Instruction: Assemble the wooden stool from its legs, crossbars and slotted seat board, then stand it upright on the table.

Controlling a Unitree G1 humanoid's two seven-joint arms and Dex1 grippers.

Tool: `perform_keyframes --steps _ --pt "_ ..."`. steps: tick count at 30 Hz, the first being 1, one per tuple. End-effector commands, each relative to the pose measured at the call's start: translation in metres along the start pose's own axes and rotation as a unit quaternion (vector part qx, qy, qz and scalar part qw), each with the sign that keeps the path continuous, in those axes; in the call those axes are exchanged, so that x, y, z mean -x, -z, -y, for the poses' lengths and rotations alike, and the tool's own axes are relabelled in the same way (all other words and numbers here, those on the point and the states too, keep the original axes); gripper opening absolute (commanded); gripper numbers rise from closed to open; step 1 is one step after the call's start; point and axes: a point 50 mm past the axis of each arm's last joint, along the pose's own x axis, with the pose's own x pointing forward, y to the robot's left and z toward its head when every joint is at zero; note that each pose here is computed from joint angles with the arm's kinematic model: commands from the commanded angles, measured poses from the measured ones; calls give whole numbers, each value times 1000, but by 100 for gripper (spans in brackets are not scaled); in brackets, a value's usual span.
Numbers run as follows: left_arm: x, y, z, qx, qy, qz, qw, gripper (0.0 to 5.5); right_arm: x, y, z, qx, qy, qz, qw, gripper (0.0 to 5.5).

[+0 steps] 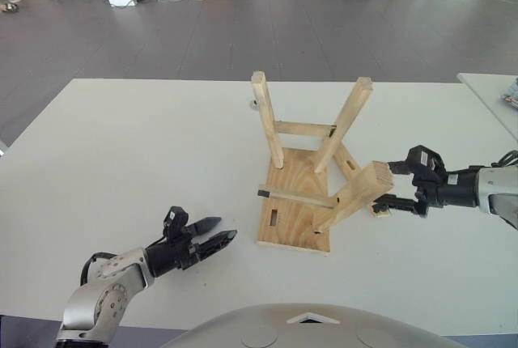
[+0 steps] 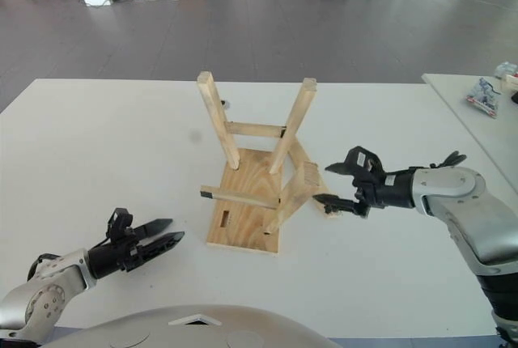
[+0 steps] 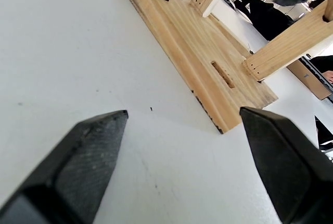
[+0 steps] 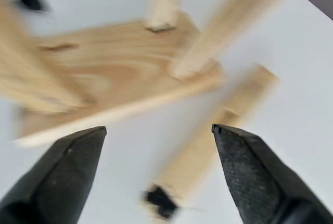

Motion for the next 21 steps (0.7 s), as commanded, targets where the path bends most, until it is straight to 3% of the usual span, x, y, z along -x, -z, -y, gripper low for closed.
perform_keyframes --steps 1,6,14,21 --pt "0 9 0 10 -16 -11 1000 398 -28 16 -3 -66 39 -1 997 381" --pt "-3 6 0 7 -13 -12 1000 398 -63 38 -13 -132 84 -34 987 381" --pt "-4 4 -3 4 -10 -18 1000 398 -75 51 -8 -157 147 -63 975 381" --pt "-4 11 -9 -6 -29 -28 999 398 -73 69 -16 -225 123 -84 963 275"
